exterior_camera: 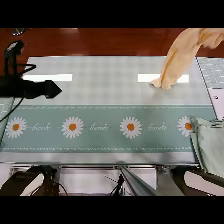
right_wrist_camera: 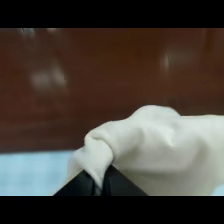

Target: Fold the shirts.

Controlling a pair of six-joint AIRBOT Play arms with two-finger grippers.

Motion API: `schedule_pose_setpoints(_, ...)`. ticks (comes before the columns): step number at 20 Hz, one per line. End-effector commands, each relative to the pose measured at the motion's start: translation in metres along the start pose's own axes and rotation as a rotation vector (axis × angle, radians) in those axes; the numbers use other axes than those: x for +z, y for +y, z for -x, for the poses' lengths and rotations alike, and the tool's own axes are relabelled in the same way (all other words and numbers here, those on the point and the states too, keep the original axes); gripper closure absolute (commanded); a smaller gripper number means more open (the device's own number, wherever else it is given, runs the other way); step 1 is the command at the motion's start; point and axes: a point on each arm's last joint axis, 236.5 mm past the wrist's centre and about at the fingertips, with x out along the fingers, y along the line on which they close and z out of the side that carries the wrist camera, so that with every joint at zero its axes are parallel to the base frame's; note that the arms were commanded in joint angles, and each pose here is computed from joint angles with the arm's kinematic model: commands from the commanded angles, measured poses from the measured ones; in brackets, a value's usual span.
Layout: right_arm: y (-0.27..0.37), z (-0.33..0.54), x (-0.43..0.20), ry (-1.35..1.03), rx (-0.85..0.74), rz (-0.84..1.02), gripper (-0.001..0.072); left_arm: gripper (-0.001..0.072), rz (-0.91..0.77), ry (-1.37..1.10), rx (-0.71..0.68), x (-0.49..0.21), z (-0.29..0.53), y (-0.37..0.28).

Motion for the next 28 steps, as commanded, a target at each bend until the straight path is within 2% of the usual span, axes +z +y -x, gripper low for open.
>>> schedule_pose_setpoints(1,0.048,0.095,0.066,-0.233,0.083,0.099,0.0687,0.0004,-0.048,-0.062,-0.13,-0.039,0.025,-0.046)
schedule_pose_setpoints(4,0.098,0.143,0.063,-0.244,0.253,0.099,0.0687,0.0004,-0.004,-0.104,-0.14,-0.051,0.026,-0.048)
schedule_pose_setpoints(7,0.154,0.158,0.008,-0.041,0.519,0.143,0.0687,0.0004,0.076,-0.17,-0.132,-0.041,0.017,-0.04)
schedule_pose_setpoints(9,0.166,0.141,-0.029,0.093,0.553,0.147,0.0687,0.0005,0.083,-0.181,-0.126,-0.037,0.013,-0.037)
schedule_pose_setpoints(12,0.217,0.11,-0.12,0.346,0.662,0.2,0.0687,0.0004,0.084,-0.196,-0.117,-0.032,0.011,-0.034)
schedule_pose_setpoints(14,0.247,0.079,-0.195,0.492,0.656,0.225,0.0687,0.0004,0.08,-0.214,-0.107,-0.028,0.012,-0.031)
schedule_pose_setpoints(16,0.276,0.047,-0.279,0.643,0.627,0.186,0.0687,0.0004,0.061,-0.22,-0.071,-0.027,0.012,-0.024)
schedule_pose_setpoints(18,0.317,0.037,-0.36,0.803,0.673,0.16,0.0687,0.0004,0.042,-0.221,-0.03,-0.028,0.012,-0.014)
schedule_pose_setpoints(22,0.39,0.034,-0.456,1.0,0.767,0.038,0.0686,0.0004,0.016,-0.202,0.031,-0.032,0.011,0.0)
schedule_pose_setpoints(23,0.396,0.032,-0.466,1.029,0.77,-0.009,0.0593,0.0004,0.022,-0.18,0.039,-0.037,0.01,0.002)
schedule_pose_setpoints(24,0.397,0.028,-0.468,1.038,0.777,-0.031,0.0298,0.0004,0.026,-0.151,0.046,-0.044,0.009,0.003)
schedule_pose_setpoints(25,0.391,0.021,-0.46,1.024,0.781,-0.038,0.0086,0.0004,0.024,-0.124,0.049,-0.05,0.008,0.004)
schedule_pose_setpoints(28,0.334,-0.012,-0.387,0.948,0.731,-0.122,0.0092,0.0004,0.028,-0.042,0.048,-0.07,0.006,0.003)
